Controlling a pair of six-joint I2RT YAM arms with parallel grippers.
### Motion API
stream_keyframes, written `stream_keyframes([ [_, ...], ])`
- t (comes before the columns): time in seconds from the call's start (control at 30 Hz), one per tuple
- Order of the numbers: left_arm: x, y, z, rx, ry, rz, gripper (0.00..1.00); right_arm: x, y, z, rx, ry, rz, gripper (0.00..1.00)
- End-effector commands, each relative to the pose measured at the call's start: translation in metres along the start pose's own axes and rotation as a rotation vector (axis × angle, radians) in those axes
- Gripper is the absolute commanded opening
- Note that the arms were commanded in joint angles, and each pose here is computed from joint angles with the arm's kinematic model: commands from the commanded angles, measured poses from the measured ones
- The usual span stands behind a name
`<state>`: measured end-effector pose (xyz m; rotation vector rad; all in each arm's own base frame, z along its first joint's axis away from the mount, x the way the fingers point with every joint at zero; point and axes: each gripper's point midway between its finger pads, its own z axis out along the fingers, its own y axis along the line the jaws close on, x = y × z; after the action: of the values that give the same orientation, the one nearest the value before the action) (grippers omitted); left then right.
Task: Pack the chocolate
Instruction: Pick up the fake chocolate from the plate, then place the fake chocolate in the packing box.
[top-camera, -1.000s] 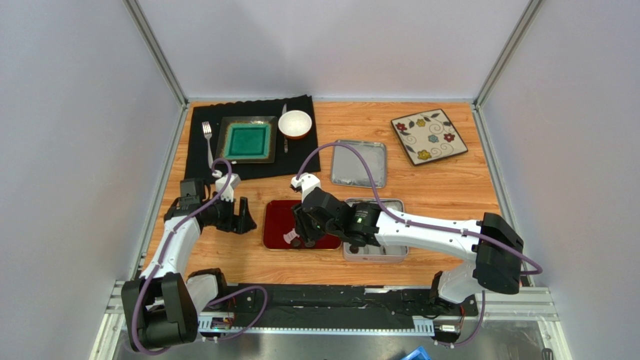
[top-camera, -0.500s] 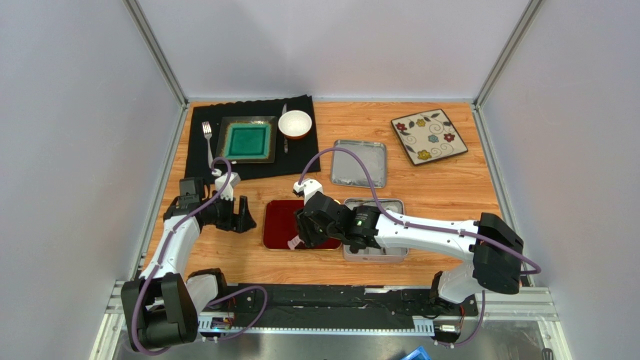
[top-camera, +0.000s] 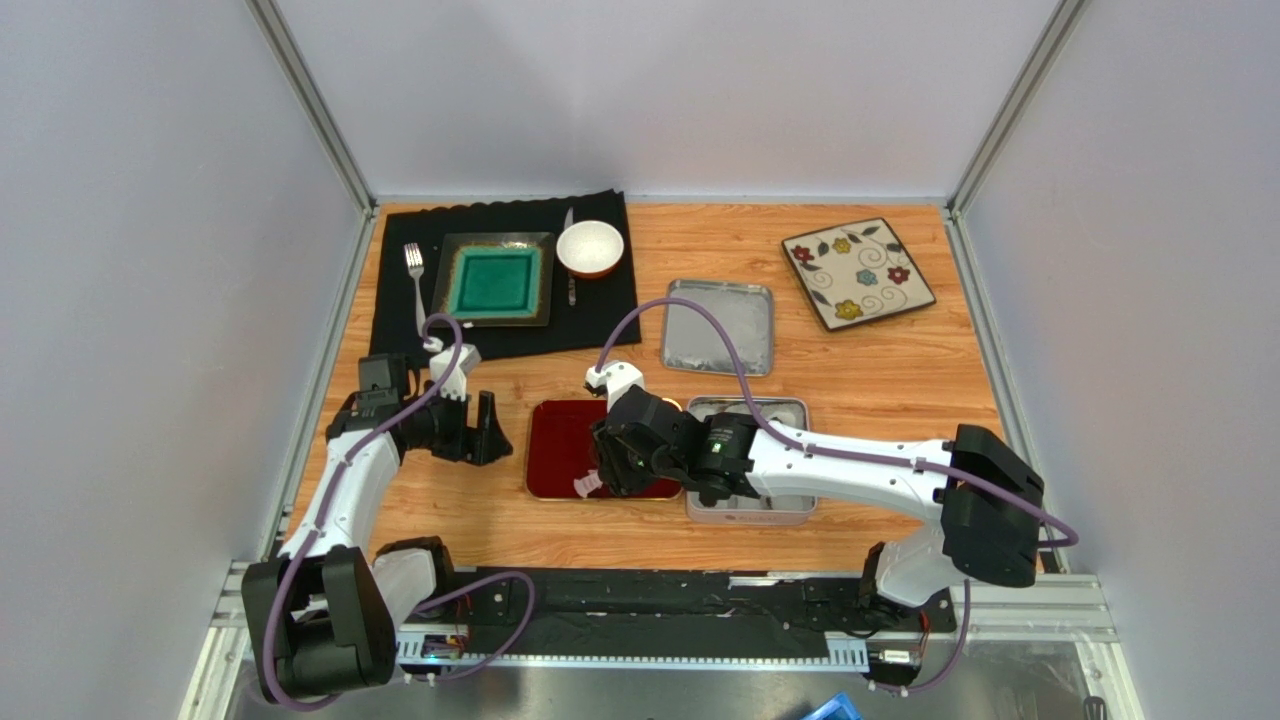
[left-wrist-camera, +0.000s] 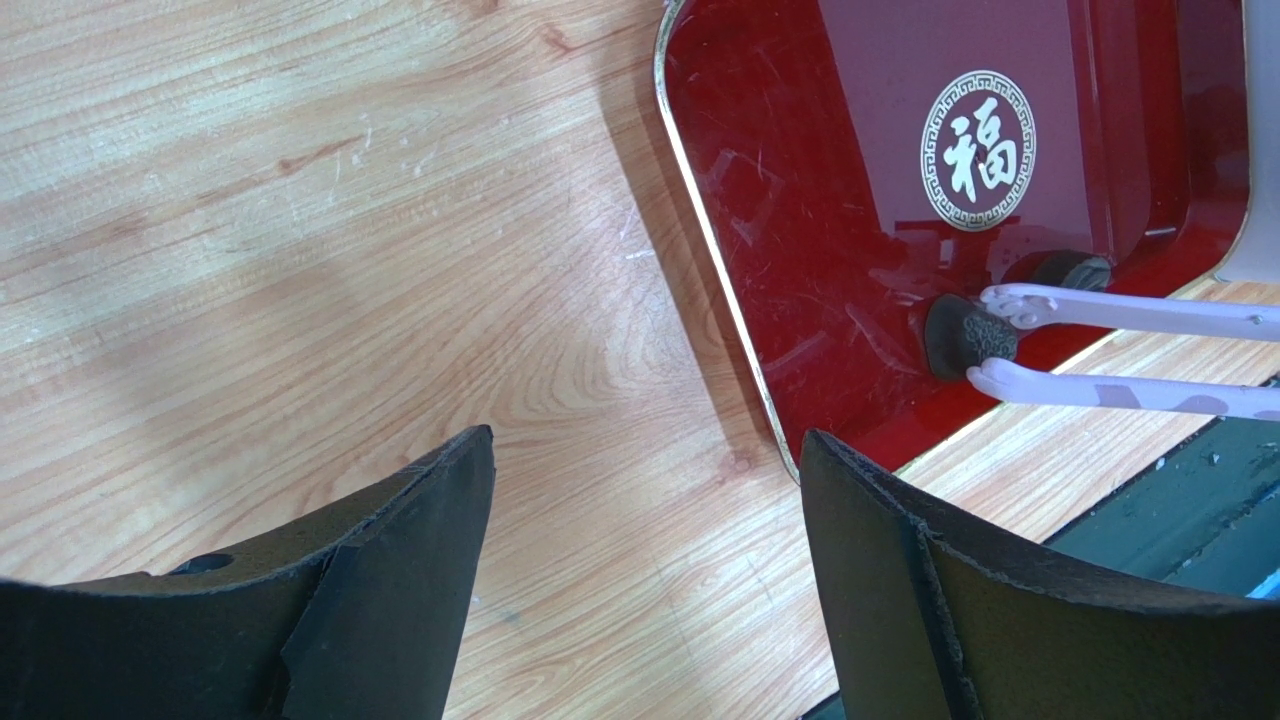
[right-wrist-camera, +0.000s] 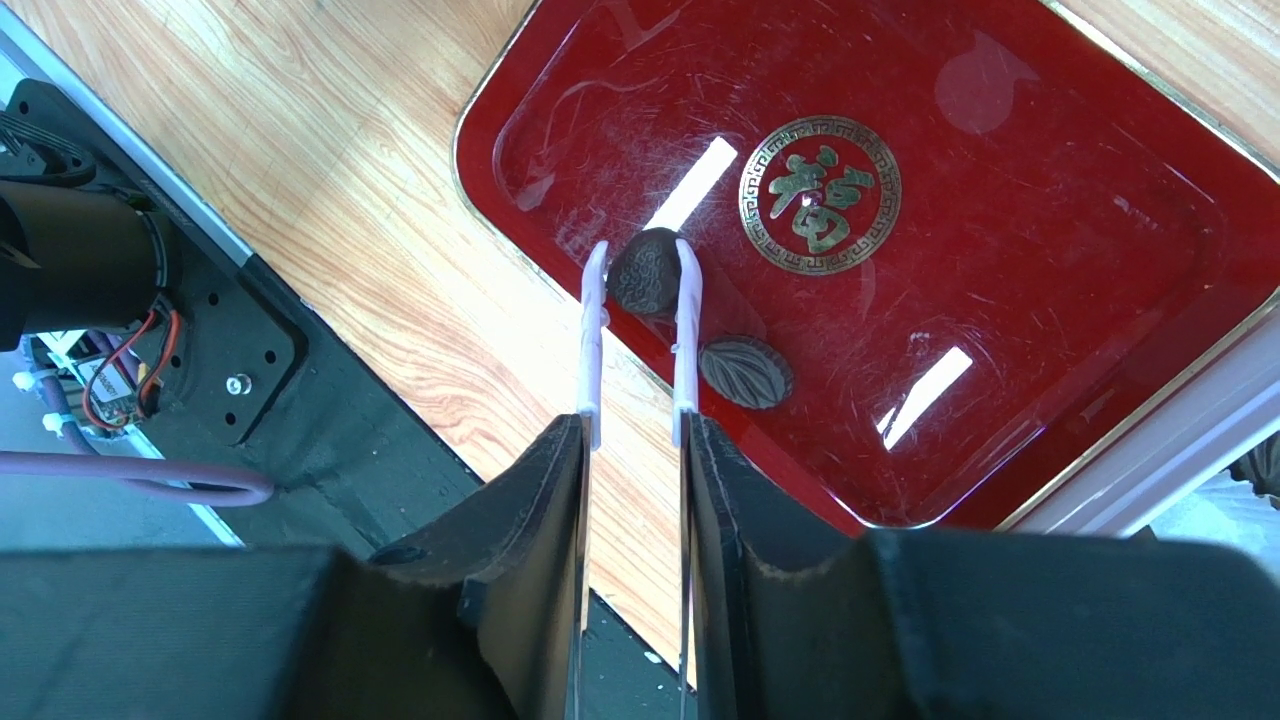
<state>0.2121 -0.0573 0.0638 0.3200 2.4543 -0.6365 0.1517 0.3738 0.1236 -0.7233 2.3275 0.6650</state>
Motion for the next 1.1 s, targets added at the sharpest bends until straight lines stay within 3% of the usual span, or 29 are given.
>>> stream_keyframes([
  [0.0, -0.019, -0.002, -0.006, 0.01, -0.048, 0.028, 0.83, -0.024, 0.007, -0.013, -0.007, -0.074, -0.018, 0.14],
  [0.2, -0.02, -0.002, -0.007, 0.008, -0.049, 0.031, 0.83, -0.056, -0.002, -0.038, 0.036, -0.172, -0.033, 0.11],
  [0.37, -0.021, -0.002, -0.008, 0.007, -0.048, 0.032, 0.83, -0.076, -0.026, -0.083, 0.089, -0.238, -0.014, 0.11],
  [0.8, -0.021, -0.004, -0.008, 0.014, -0.049, 0.024, 0.83, 0.008, -0.11, -0.18, 0.27, -0.248, 0.209, 0.11],
  [1.07, -0.02, -0.005, -0.008, 0.019, -0.049, 0.023, 0.83, 0.039, -0.133, -0.198, 0.371, -0.186, 0.321, 0.11],
])
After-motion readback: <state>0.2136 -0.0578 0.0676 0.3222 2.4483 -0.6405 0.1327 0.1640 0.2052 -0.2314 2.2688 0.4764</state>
